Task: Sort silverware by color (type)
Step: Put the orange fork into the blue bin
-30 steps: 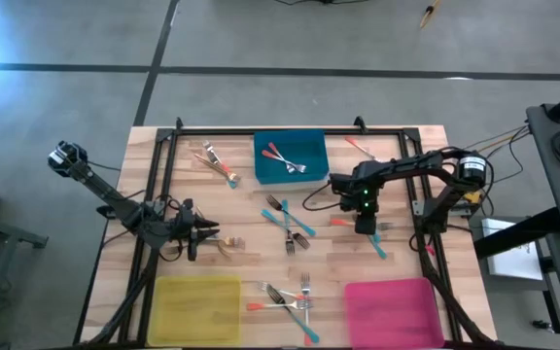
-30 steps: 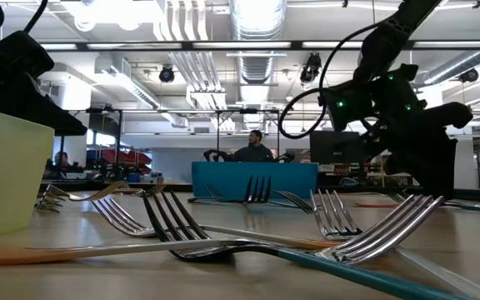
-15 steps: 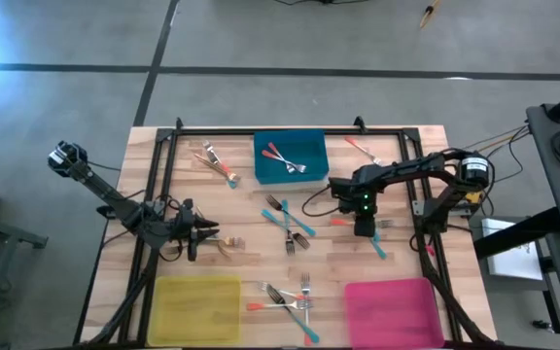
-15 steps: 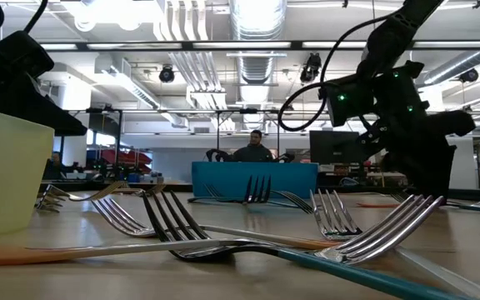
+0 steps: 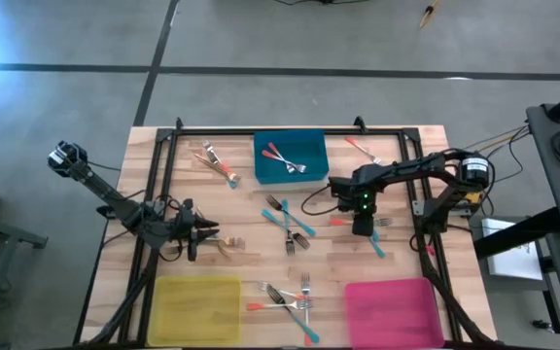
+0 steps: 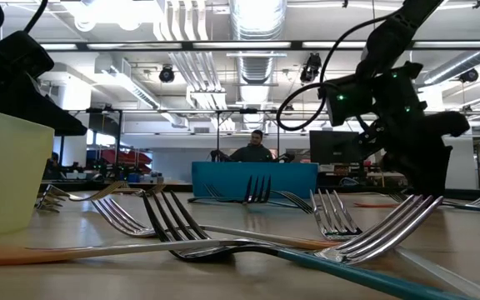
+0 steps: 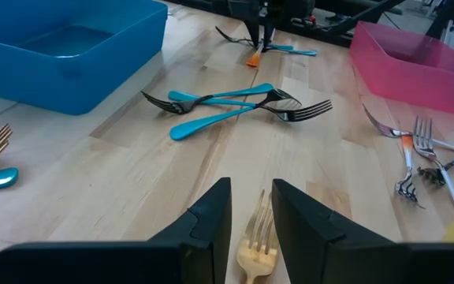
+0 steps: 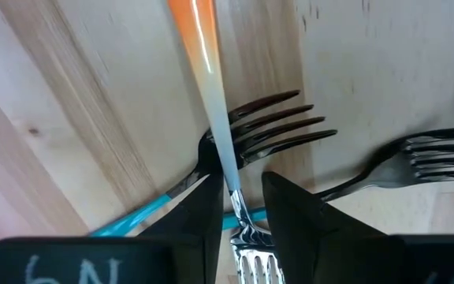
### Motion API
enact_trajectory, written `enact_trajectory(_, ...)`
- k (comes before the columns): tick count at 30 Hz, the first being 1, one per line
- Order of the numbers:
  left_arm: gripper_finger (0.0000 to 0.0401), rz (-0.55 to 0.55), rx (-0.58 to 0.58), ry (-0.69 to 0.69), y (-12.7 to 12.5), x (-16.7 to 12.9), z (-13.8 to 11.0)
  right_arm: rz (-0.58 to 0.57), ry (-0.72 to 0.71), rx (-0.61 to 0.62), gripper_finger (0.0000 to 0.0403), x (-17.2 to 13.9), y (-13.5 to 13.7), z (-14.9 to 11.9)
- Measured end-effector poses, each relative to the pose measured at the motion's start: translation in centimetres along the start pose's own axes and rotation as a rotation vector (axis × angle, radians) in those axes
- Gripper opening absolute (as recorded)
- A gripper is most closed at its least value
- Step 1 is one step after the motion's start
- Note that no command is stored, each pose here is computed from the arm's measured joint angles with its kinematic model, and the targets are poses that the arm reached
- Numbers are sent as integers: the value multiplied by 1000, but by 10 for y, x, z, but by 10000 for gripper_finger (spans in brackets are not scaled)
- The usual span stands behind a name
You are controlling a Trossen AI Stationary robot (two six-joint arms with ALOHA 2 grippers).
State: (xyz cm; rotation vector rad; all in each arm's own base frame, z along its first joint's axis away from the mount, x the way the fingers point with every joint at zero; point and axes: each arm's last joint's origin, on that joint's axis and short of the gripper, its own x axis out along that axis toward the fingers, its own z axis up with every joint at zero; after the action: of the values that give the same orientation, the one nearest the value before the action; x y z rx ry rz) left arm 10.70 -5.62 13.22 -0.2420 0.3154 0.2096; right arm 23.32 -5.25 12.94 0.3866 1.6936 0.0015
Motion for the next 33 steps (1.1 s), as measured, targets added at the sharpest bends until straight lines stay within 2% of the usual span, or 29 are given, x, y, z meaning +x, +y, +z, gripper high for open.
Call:
enact_trajectory(8,77,0,0,0,0,0,0,21,9,-11,86,-5,4,1)
enact_trajectory(19,77,0,0,0,0,0,0,41,-85,-148,86,-31,11,17)
enact_trajectory(25,77,0,0,0,0,0,0,61,-101,-241,86,-35,13,19)
enact_trajectory(27,77,0,0,0,0,0,0,62,-100,-232,86,-35,13,18)
enact_trajectory(33,77,0,0,0,0,0,0,71,-96,-76,91,-35,13,19)
